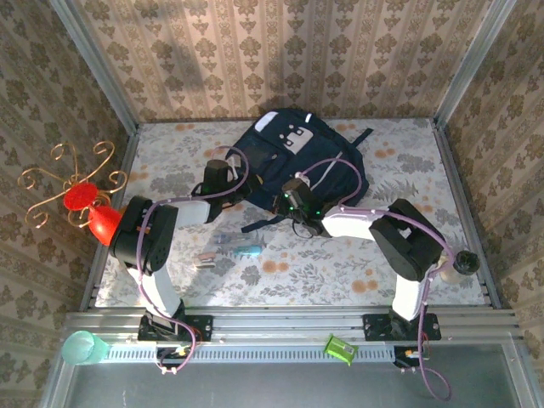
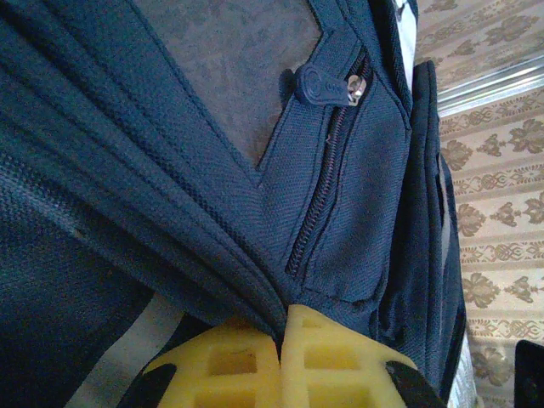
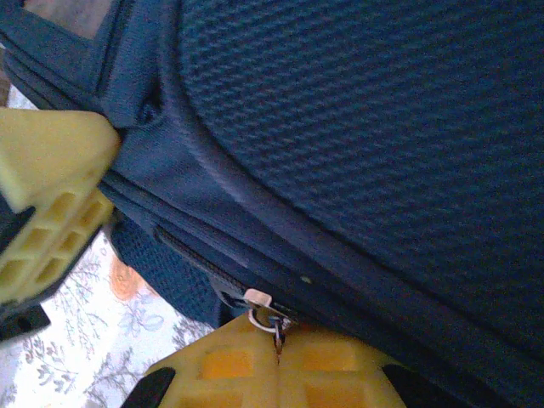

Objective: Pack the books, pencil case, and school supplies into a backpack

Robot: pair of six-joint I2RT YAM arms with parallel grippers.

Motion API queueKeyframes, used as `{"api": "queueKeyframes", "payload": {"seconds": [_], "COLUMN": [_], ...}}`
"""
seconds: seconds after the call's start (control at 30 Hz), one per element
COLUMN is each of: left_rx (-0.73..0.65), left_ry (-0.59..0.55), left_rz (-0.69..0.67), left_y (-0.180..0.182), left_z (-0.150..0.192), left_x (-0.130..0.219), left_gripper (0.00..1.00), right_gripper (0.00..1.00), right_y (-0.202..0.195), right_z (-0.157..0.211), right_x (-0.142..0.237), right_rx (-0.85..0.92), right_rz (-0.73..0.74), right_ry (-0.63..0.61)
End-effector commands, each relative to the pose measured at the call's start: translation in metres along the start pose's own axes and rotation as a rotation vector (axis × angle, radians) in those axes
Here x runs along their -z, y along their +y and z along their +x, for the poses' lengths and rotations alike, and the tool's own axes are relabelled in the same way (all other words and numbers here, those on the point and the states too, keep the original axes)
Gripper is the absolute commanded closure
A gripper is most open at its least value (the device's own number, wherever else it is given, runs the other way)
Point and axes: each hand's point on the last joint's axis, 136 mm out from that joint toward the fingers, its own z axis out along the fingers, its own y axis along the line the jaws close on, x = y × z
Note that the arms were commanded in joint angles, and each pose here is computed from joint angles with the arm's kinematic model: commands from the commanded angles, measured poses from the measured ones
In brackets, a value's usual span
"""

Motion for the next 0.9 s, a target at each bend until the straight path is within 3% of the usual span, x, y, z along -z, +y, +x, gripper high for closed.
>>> {"api": "queueKeyframes", "payload": {"seconds": [0.0,0.27,0.43,0.53,0.67,0.7,0.8,0.87], "left_rx": [-0.043,-0.09,-0.133,-0.163,-0.228,-0.249,-0.352,-0.455], "left_ry": [-0.035,-0.024,-0.018,-0.012,0.017,0.018,-0.005,-0.026], "left_rz": [-0.042,-0.075,-0.127,-0.168,-0.176,-0.173,-0.156,-0.151], "left_y": [0.016,0.023,0.034,0.042,0.038,0.035,0.021,0.009], "left_z": [-0.014,-0.02,-0.027,-0.03,-0.031,-0.032,-0.038,-0.042], "left_x": [0.009,0.015,0.023,0.028,0.029,0.029,0.036,0.043], "left_gripper": [1.0,1.0,1.0,1.0,1.0,0.97,0.71,0.6], "right_gripper": [1.0,1.0,1.0,1.0,1.0,1.0,1.0,1.0], "right_y": [-0.046,-0.094,-0.102,-0.096,-0.065,-0.057,-0.031,-0.016], "right_z": [0.009,0.007,-0.002,-0.007,-0.01,-0.012,-0.02,-0.025], "right_x": [0.017,0.047,0.062,0.066,0.065,0.067,0.075,0.082], "right_rx": [0.015,0.042,0.083,0.109,0.158,0.178,0.233,0.263], "right_rz": [0.155,0.257,0.267,0.229,0.073,0.034,-0.072,-0.124], "right_ry": [0.06,0.095,0.103,0.112,0.131,0.135,0.13,0.133]}}
